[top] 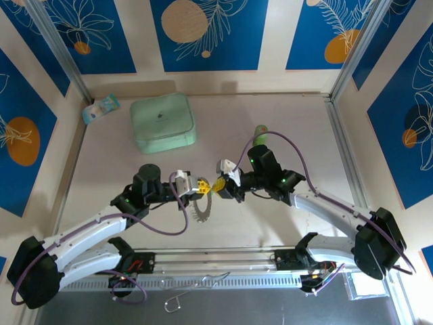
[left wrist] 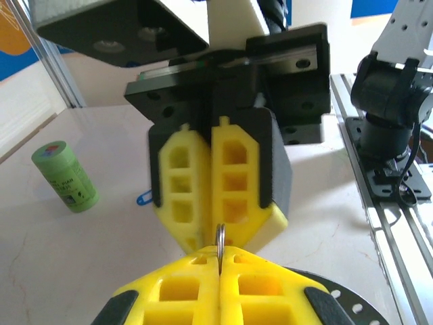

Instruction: Put the keys on the keyring

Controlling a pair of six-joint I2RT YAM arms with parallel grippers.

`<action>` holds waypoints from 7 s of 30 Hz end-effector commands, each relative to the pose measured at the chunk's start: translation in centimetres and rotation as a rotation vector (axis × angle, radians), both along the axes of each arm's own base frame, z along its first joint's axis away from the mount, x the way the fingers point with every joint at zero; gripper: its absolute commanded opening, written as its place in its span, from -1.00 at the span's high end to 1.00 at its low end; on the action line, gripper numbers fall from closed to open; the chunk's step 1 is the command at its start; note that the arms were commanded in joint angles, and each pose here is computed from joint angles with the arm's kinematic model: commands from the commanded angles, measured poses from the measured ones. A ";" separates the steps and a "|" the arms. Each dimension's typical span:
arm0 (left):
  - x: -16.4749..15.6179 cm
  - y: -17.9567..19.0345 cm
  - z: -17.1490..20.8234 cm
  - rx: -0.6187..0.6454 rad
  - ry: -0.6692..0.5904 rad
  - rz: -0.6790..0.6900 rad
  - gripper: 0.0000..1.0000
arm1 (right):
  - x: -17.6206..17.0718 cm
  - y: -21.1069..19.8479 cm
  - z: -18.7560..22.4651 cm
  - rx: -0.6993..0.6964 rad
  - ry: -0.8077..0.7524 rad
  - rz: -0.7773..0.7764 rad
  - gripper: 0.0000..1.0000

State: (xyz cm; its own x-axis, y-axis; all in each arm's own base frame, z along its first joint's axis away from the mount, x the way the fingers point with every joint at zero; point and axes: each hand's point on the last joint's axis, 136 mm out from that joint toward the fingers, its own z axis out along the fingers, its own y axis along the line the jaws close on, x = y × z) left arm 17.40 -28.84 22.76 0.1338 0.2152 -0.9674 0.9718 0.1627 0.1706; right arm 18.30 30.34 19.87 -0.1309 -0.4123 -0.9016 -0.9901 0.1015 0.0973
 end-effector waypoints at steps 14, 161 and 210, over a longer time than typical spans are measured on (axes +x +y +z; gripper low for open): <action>-0.8 -0.8 2.5 -0.134 -0.022 -0.068 1.00 | -1.4 -0.1 2.8 0.131 -0.117 0.057 0.39; -1.5 -1.0 2.9 -0.172 -0.033 -0.087 1.00 | -1.6 0.0 3.9 0.108 -0.096 0.137 0.99; -0.4 -0.5 0.4 0.029 0.030 -0.014 1.00 | -1.6 -0.7 5.3 -0.064 -0.207 0.095 0.38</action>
